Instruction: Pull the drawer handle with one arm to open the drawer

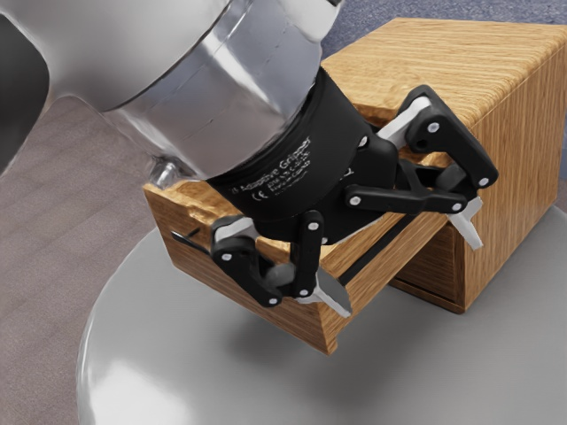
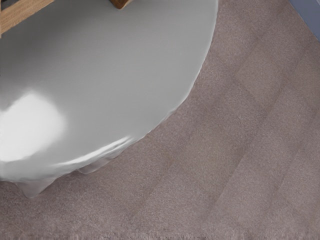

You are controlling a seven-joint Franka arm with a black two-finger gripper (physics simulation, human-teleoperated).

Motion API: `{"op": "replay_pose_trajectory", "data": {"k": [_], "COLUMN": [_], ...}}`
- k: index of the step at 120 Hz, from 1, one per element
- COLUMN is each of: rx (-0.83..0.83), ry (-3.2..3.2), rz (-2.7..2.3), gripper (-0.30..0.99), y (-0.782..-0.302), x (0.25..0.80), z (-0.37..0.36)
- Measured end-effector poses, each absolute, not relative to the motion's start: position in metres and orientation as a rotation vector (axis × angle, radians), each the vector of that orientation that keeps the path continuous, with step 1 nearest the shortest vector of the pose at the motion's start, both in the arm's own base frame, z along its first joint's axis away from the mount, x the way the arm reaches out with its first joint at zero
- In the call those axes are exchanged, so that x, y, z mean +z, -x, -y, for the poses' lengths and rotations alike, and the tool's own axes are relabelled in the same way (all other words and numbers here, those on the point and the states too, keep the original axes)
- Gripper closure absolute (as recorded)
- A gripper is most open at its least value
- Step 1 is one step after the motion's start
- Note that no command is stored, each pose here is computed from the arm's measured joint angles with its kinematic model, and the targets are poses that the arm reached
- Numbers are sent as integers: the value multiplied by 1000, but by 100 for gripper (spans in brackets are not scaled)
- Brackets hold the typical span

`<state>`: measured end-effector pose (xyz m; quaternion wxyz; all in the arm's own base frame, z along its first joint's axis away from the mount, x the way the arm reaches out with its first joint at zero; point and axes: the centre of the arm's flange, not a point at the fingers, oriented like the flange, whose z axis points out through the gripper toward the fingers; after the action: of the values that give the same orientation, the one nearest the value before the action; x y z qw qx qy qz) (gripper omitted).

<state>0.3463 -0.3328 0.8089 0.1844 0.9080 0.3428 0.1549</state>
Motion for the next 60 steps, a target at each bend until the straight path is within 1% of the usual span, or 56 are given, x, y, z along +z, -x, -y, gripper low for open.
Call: {"op": "replay_pose_trajectory", "data": {"k": [15,30,44,60], "rx": [378,247,173,75], "ry": [-2661,-2728,-2785,-2811], "rz": [-917,-972,-955,-1041], "gripper": [1,0,0,0], "y": [-336,-346,-335,-355], "x": [779,738,723,701], "z": [361,361,371,363]}}
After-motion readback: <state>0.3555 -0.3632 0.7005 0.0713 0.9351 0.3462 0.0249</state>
